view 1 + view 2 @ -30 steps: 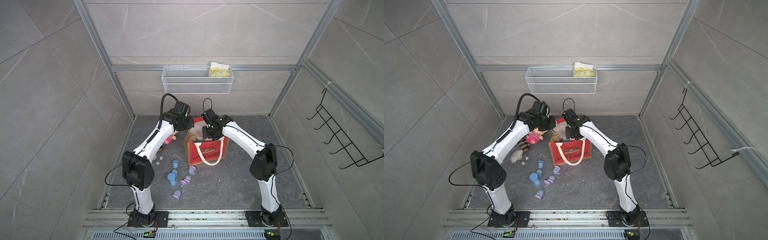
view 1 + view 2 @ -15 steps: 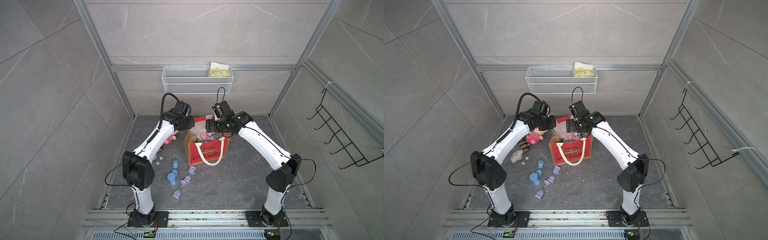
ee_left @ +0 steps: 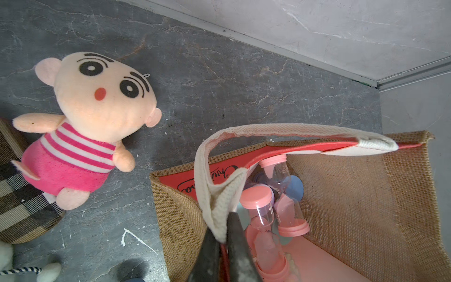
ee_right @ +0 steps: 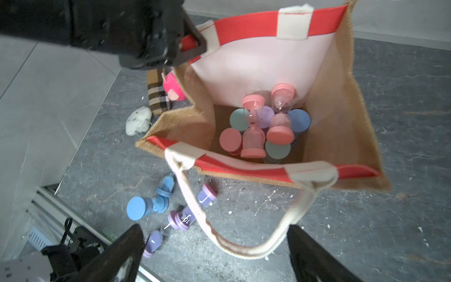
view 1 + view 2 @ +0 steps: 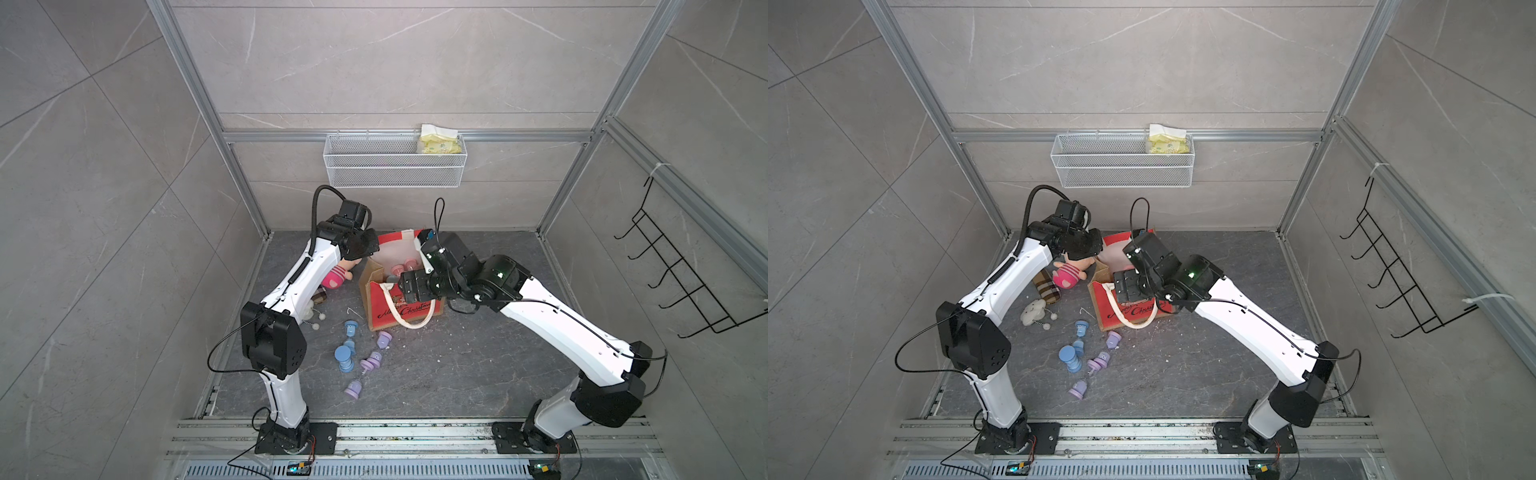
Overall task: Put the hourglass into the canvas bag
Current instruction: Place the hourglass in the canvas bag, then pick up the hourglass from the center of the board.
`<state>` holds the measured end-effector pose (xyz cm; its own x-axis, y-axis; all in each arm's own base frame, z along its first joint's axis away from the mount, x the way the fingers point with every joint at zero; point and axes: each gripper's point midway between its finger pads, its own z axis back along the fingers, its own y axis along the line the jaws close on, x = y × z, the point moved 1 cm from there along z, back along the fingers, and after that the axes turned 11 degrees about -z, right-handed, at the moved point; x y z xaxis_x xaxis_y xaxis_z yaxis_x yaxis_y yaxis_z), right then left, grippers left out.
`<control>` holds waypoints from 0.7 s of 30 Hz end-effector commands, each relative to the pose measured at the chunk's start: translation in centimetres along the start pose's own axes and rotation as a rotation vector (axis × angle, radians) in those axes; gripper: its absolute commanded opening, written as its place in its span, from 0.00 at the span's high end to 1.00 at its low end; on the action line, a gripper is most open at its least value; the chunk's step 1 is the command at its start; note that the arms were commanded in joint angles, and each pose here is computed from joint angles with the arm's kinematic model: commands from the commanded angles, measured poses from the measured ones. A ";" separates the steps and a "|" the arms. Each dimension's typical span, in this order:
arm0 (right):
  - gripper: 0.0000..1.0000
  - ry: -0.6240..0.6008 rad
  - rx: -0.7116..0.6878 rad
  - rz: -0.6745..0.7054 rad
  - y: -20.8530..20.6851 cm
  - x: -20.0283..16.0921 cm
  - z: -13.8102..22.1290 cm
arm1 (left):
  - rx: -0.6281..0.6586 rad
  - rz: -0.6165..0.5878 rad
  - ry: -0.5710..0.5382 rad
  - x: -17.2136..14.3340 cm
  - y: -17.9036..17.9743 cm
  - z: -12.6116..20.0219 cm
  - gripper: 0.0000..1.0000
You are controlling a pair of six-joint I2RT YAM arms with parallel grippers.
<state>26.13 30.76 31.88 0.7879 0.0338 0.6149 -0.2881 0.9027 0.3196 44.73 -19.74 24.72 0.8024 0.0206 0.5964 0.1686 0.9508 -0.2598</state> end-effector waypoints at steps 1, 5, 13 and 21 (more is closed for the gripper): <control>0.06 0.012 -0.070 -0.009 -0.5 -2.4 0.8 | -0.044 -0.024 -0.131 3.4 -1.1 3.5 1.00; 0.04 0.085 -0.042 -0.001 1.2 -7.1 -0.5 | -0.048 -0.023 -0.122 3.0 -1.0 3.4 1.00; 0.03 0.199 -0.047 -0.019 4.0 -14.2 -6.1 | -0.055 -0.010 -0.112 2.3 -0.9 3.2 1.00; 0.04 0.181 -0.106 -0.106 3.7 -16.5 -11.1 | -0.088 0.009 -0.113 2.0 -1.4 3.5 1.00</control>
<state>17.28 37.41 15.82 0.9026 0.0955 0.4197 -0.2167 0.9433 0.2514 44.39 -19.92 24.65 0.7997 0.0243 0.5999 0.1814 0.9427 -0.2799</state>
